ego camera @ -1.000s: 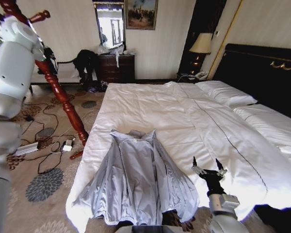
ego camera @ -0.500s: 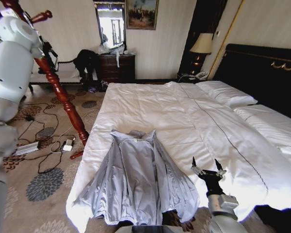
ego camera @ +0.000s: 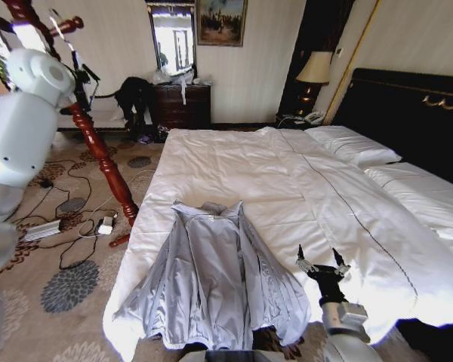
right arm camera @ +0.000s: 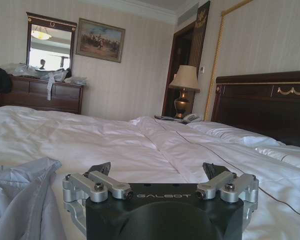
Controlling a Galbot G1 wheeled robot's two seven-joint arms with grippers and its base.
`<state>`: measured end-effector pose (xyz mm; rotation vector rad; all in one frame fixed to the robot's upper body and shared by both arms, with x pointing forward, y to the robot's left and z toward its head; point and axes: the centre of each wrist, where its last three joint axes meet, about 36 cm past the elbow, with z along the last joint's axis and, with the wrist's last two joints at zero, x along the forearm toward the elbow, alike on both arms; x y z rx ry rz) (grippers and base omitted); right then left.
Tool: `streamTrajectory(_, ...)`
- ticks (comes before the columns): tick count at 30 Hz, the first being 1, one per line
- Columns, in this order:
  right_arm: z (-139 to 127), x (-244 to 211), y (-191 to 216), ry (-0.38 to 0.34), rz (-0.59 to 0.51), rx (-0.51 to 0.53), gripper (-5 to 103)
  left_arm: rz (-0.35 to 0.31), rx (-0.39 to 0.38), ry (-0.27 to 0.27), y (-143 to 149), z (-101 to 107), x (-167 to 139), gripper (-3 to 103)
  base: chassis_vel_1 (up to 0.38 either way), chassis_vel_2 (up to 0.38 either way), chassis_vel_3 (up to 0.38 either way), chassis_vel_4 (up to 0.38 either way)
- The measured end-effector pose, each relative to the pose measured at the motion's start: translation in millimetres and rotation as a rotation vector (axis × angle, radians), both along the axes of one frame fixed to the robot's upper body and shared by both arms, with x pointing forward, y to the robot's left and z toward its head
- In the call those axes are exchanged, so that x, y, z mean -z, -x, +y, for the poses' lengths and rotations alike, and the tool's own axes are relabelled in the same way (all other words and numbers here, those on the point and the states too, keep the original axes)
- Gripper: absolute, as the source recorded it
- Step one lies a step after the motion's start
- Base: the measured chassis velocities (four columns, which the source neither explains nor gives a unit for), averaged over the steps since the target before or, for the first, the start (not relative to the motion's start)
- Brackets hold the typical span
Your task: Pick up the clothes from the bed and hang them on the clothes hanger.
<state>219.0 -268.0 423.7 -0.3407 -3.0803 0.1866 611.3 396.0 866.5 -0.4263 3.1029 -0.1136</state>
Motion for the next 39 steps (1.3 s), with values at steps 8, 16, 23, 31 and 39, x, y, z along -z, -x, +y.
streamTrajectory(8,-1.3,1.2,-1.6,-0.003,0.002,0.004,100,-0.022,0.147,-0.025,47.3,-11.0,29.5,17,0.000,0.000,0.000,0.000)
streamTrajectory(16,-6.8,1.2,-3.6,-0.016,0.025,0.010,100,0.010,0.350,-0.046,95.0,-8.3,126.1,17,0.000,0.000,0.000,0.000)
streamTrajectory(23,-14.8,-6.4,-10.0,-0.066,0.053,0.019,100,0.019,0.479,-0.026,126.1,-7.1,184.4,17,0.000,0.000,0.000,0.000)
streamTrajectory(31,-22.0,-13.1,-22.2,-0.070,0.085,-0.029,100,0.067,0.624,0.019,163.4,-13.7,245.5,17,0.000,0.000,0.000,0.000)
streamTrajectory(39,-30.3,-14.5,-34.7,-0.084,0.112,-0.067,100,0.118,0.722,0.059,196.8,-9.2,295.0,17,0.000,0.000,0.000,0.000)
